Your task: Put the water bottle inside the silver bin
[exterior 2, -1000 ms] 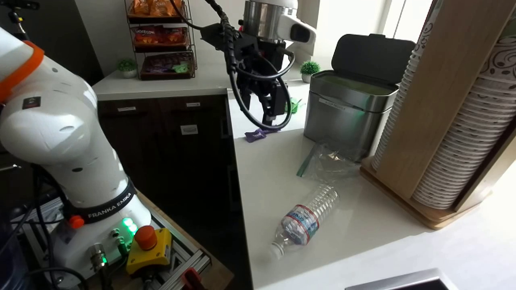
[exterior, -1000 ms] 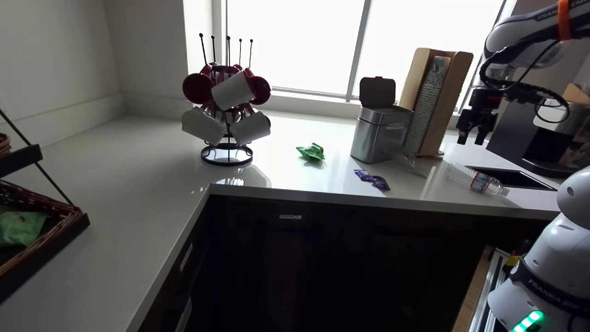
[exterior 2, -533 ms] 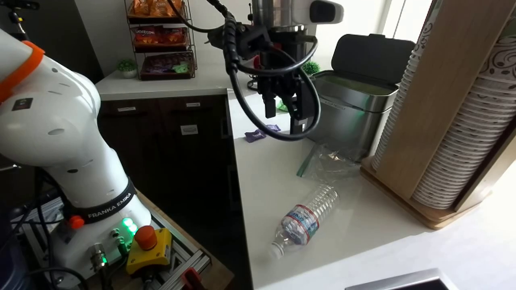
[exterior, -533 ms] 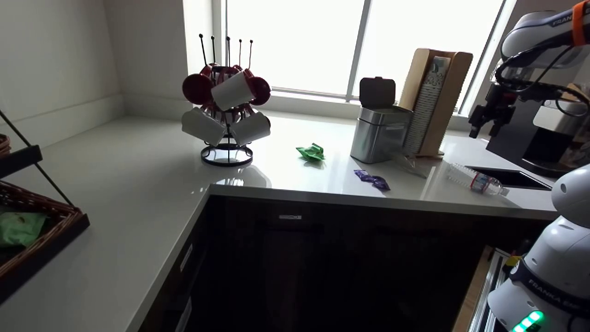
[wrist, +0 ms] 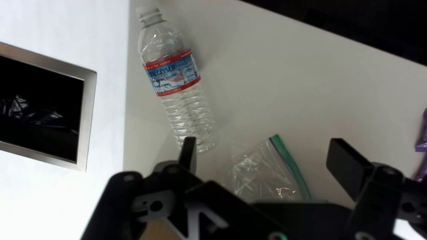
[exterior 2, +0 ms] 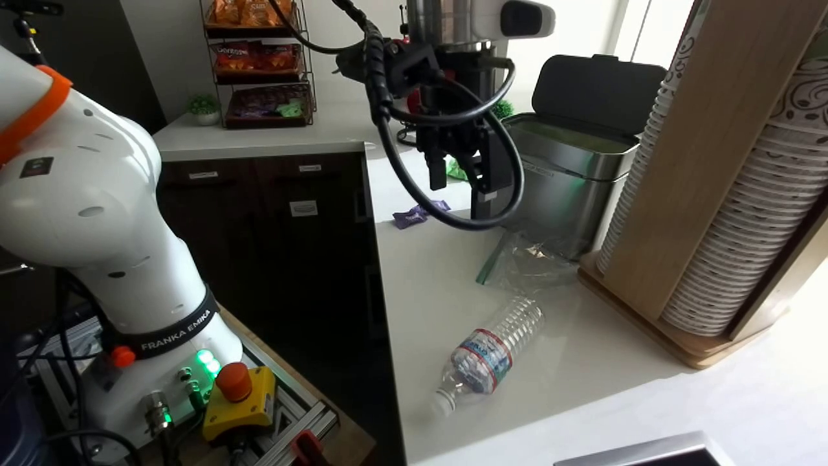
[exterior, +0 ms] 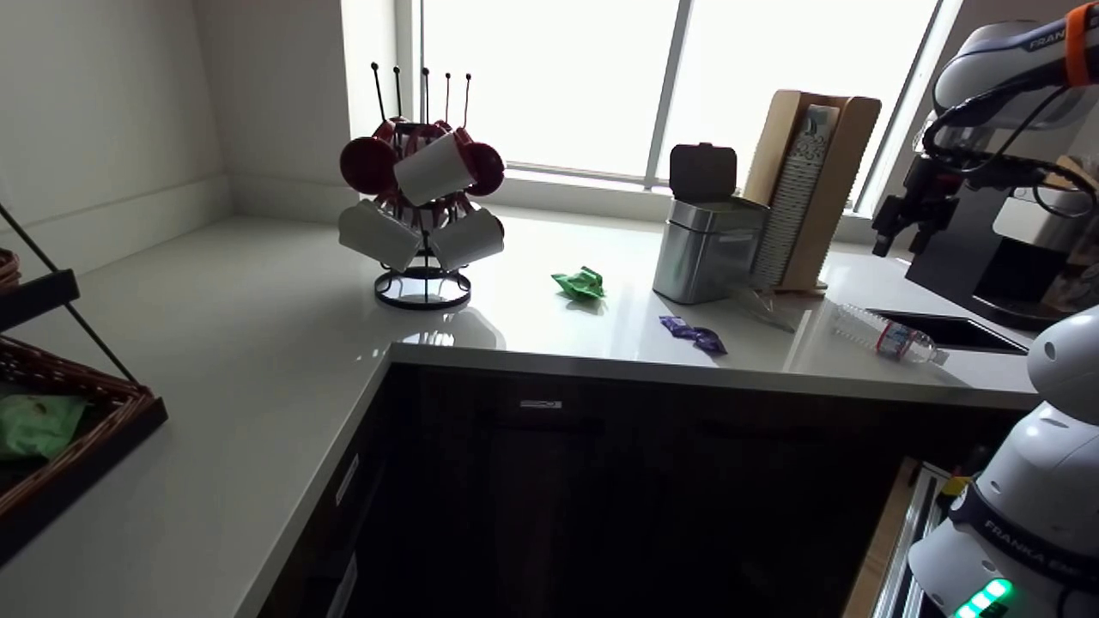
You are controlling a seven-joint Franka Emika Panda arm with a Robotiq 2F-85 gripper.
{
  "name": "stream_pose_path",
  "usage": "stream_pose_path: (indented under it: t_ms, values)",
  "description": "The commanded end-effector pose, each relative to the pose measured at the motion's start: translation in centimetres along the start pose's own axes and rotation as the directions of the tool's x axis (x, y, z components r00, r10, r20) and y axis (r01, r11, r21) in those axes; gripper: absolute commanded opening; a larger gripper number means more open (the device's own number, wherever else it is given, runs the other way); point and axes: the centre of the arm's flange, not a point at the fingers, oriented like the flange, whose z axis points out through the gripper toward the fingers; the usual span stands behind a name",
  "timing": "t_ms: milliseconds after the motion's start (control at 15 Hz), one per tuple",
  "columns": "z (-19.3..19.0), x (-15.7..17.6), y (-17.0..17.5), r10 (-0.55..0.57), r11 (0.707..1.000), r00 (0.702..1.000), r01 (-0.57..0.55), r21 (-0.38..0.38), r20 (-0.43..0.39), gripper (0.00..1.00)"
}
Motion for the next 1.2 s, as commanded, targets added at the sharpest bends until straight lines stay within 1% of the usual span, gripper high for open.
stream_pose_path:
  t_ms: [0,200,400,600,800,867,933,1133]
  values:
    - [2.2,-0.8,2.4,-0.072,0.995,0.993,0.078,0.063,-0.092,1.0]
    - [4.7,-1.8,4.6,-0.156,0.981,0.976,0.172,0.094,-0.153,1.0]
    - [7.0,-2.5,5.5,-0.222,0.965,0.961,0.241,0.101,-0.167,1.0]
    - [8.7,-2.8,5.8,-0.254,0.96,0.959,0.265,0.086,-0.124,1.0]
    - [9.9,-2.6,5.8,-0.281,0.959,0.959,0.282,0.031,-0.046,1.0]
    - [10.4,-2.6,5.7,-0.282,0.959,0.959,0.282,-0.006,-0.009,1.0]
    - [10.8,-2.4,5.8,-0.289,0.957,0.957,0.289,-0.024,0.015,1.0]
    - [12.1,-2.2,5.7,-0.288,0.955,0.957,0.29,-0.06,0.045,1.0]
